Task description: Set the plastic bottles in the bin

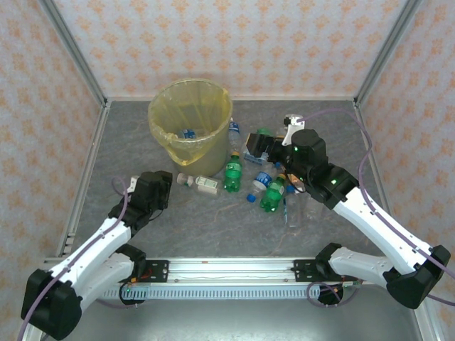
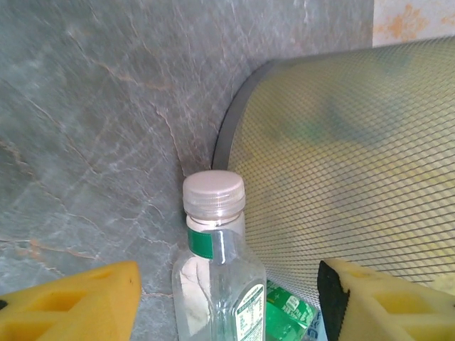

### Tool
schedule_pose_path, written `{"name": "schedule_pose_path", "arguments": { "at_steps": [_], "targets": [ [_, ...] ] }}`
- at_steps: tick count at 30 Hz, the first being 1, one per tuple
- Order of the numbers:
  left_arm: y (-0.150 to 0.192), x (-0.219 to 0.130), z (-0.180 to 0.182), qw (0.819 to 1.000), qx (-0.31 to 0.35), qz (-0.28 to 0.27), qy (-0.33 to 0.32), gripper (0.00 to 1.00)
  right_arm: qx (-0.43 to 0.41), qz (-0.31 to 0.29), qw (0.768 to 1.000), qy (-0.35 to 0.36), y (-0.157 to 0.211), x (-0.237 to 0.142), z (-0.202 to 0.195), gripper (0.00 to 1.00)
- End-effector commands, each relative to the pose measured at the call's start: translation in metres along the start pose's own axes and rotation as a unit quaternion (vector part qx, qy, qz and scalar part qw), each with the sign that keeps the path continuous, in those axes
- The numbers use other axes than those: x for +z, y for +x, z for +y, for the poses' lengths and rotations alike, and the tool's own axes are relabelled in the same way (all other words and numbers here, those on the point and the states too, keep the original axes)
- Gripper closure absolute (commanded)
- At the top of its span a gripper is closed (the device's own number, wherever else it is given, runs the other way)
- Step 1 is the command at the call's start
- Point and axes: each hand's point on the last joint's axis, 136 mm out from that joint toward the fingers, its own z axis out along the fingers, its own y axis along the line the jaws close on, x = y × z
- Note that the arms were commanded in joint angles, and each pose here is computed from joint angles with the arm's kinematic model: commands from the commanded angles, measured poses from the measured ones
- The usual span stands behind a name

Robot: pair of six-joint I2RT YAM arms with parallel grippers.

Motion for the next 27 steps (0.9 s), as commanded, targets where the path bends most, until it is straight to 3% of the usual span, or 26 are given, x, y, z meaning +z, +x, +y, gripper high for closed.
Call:
{"name": "schedule_pose_path", "arguments": {
  "at_steps": [1,13,27],
  "targets": [
    [0.013,0.012,-0.016,0.998,-0.022,0.035,0.039,0.36,0.005,-0.017,1.000,-0.010,-0.008,-0.005,0.005,0.00],
    [0.031,0.053,-0.022,0.997,-0.015,0.072,0.022,0.39,0.004,-0.028,1.000,0.006,-0.008,-0.014,-0.004,0.00],
    [0.028,0.080,-0.015,0.998,-0.002,0.062,-0.013,0.40,-0.008,-0.034,0.999,0.019,-0.012,-0.016,-0.007,0.00]
  ]
}}
